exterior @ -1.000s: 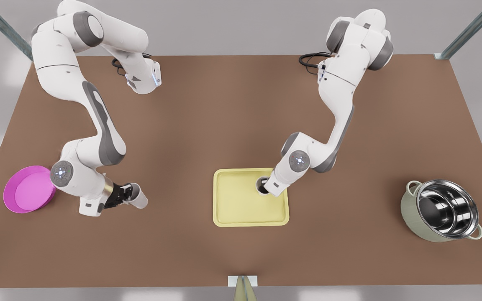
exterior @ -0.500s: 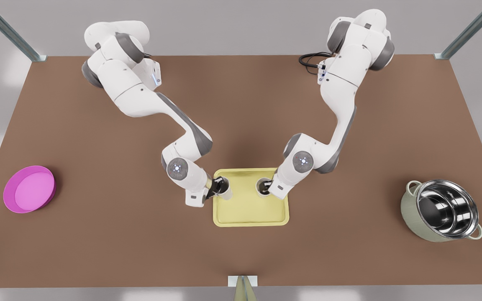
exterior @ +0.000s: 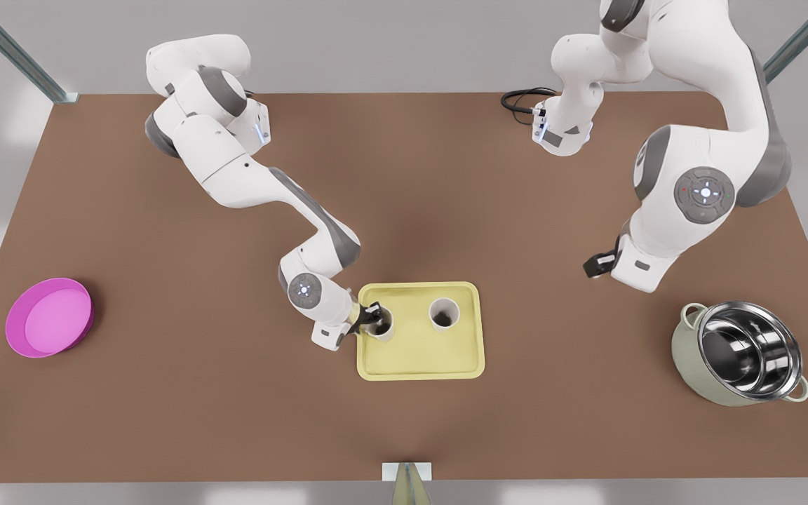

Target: Use both arms to respectively pick up the white IKEA cups from the middle-left and middle-right positions, then place the white IKEA cups onto the middle-middle tray, ensuring that the cups remain upright and do not tip over

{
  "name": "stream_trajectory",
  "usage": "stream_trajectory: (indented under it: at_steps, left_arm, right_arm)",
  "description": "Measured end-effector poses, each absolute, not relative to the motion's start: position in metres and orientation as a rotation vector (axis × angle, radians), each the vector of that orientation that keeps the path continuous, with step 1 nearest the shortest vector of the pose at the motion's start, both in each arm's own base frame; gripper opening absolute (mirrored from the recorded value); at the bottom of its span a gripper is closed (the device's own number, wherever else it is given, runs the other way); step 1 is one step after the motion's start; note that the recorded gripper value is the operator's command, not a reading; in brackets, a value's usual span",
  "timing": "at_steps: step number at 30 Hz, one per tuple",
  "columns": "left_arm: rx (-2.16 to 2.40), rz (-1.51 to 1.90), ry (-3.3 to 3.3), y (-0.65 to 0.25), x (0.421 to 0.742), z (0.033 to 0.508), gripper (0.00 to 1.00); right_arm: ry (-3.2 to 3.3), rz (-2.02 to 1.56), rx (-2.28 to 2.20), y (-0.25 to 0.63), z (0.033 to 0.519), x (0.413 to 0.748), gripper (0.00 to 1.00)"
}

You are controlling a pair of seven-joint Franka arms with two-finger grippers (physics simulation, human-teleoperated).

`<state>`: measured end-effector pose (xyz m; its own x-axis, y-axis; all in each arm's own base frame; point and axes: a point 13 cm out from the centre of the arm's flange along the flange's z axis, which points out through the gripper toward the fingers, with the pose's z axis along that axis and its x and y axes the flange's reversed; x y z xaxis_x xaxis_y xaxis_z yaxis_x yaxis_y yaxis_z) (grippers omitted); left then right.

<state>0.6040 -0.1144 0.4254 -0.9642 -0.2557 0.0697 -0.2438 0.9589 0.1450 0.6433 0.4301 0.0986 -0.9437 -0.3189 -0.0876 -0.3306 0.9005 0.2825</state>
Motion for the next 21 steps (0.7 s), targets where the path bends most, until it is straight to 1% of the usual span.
stream_trajectory:
  at_steps: [7,8,10,11,12,14,16,18,19,20,21]
  left_arm:
    - [0.217,-0.207,-2.953,-0.110,0.584,0.423,1.00]
    - [0.197,-0.206,-2.945,-0.110,0.582,0.423,1.00]
    - [0.163,-0.207,-2.928,-0.109,0.578,0.423,1.00]
    - [0.148,-0.207,-2.921,-0.108,0.576,0.422,1.00]
    - [0.134,-0.207,-2.915,-0.108,0.575,0.422,1.00]
    - [0.107,-0.207,-2.902,-0.106,0.572,0.422,1.00]
    - [0.085,-0.207,-2.892,-0.105,0.570,0.422,1.00]
    - [0.063,-0.206,-2.884,-0.104,0.568,0.421,1.00]
    - [0.053,-0.205,-2.881,-0.104,0.567,0.421,1.00]
    - [0.043,-0.205,-2.878,-0.104,0.566,0.422,1.00]
    - [0.034,-0.204,-2.877,-0.104,0.566,0.422,1.00]
  right_arm:
    - [3.036,0.470,-0.429,0.435,0.103,0.644,1.00]
    - [3.035,0.474,-0.417,0.435,0.107,0.645,1.00]
    - [3.019,0.472,-0.399,0.433,0.130,0.649,1.00]
    - [3.001,0.471,-0.387,0.428,0.156,0.655,1.00]
    - [2.982,0.486,-0.366,0.418,0.195,0.662,1.00]
    - [2.978,0.501,-0.278,0.367,0.267,0.681,1.00]
    - [3.005,0.328,-0.182,0.263,0.299,0.708,1.00]
    - [3.036,0.054,-0.103,0.144,0.321,0.724,1.00]
    - [3.039,-0.081,-0.069,0.098,0.344,0.721,1.00]
    - [3.024,-0.199,-0.014,0.062,0.387,0.708,1.00]
    - [3.017,-0.272,0.022,0.041,0.425,0.686,1.00]
